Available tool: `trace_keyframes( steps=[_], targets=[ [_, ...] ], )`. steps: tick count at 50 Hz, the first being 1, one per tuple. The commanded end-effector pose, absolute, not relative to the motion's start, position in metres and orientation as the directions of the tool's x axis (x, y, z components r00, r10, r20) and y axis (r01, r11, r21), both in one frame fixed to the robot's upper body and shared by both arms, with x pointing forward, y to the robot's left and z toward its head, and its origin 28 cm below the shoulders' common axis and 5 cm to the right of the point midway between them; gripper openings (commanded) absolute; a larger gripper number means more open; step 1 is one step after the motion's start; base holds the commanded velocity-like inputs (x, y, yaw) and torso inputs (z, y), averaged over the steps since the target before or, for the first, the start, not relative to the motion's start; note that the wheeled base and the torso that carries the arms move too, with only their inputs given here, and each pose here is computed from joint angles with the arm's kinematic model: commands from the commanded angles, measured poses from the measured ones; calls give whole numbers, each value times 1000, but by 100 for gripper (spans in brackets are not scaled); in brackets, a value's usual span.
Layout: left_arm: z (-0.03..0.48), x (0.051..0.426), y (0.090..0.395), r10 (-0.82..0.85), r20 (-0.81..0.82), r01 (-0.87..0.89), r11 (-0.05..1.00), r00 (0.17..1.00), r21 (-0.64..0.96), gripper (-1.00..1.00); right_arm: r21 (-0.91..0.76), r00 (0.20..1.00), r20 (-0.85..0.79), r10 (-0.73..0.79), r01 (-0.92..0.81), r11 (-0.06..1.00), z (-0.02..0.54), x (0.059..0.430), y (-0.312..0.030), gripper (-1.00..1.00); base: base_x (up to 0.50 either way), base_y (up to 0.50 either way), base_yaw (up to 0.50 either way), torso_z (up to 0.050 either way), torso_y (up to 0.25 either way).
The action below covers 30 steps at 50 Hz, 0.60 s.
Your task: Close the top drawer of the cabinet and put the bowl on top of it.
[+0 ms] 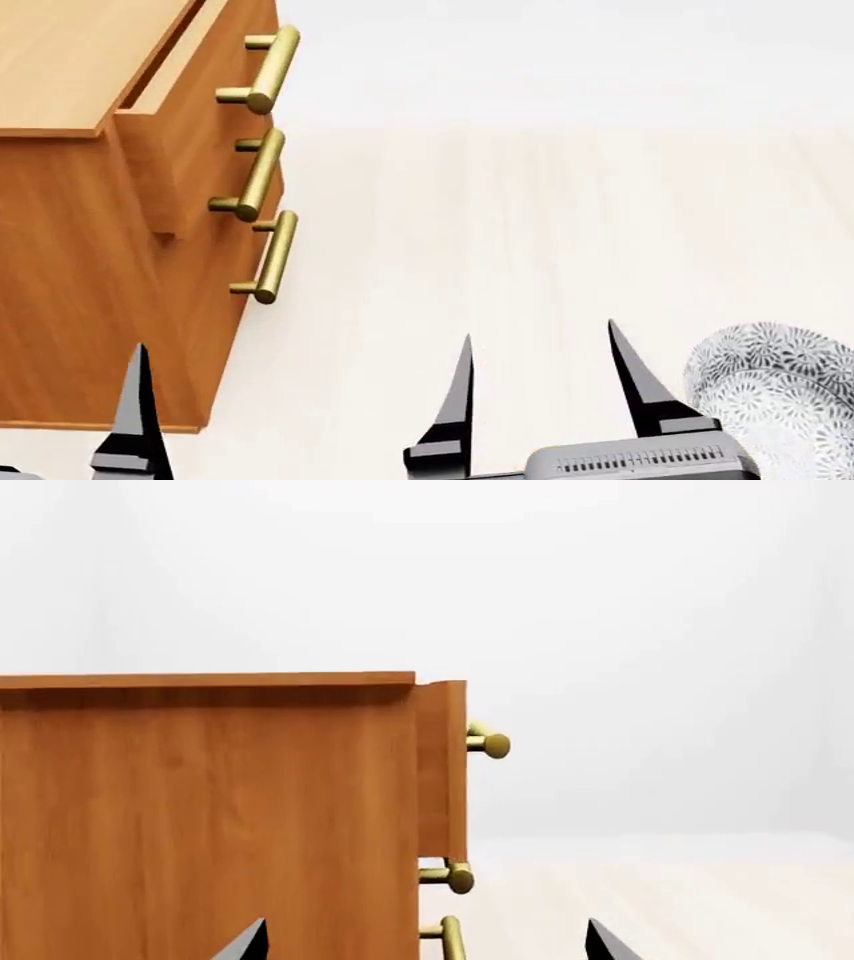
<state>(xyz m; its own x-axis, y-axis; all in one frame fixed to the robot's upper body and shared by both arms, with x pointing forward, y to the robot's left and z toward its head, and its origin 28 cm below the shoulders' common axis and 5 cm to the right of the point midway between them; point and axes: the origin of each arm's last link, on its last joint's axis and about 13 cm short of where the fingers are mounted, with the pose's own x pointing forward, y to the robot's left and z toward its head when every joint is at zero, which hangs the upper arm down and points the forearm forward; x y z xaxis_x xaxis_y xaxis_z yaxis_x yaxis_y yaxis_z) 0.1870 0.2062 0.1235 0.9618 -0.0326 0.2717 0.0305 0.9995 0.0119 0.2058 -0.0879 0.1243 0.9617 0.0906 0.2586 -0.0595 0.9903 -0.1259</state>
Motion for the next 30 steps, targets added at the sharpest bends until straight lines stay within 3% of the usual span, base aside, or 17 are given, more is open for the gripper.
trace_keyframes(
  steps=[1,24,30],
  targets=[
    [124,186,207,-32,274,30,999,961,11,100,-132,961,260,97,-64,989,125,205,-87,100,500,0,0,0,15],
    [128,182,209,-26,286,25,1000,958,9,100,-138,961,265,82,-47,989,128,207,-87,100,500,0,0,0,0],
    [128,180,209,-26,289,24,1000,957,10,100,-152,965,250,74,-36,988,133,220,-90,100,80,0,0,0,0]
  ],
)
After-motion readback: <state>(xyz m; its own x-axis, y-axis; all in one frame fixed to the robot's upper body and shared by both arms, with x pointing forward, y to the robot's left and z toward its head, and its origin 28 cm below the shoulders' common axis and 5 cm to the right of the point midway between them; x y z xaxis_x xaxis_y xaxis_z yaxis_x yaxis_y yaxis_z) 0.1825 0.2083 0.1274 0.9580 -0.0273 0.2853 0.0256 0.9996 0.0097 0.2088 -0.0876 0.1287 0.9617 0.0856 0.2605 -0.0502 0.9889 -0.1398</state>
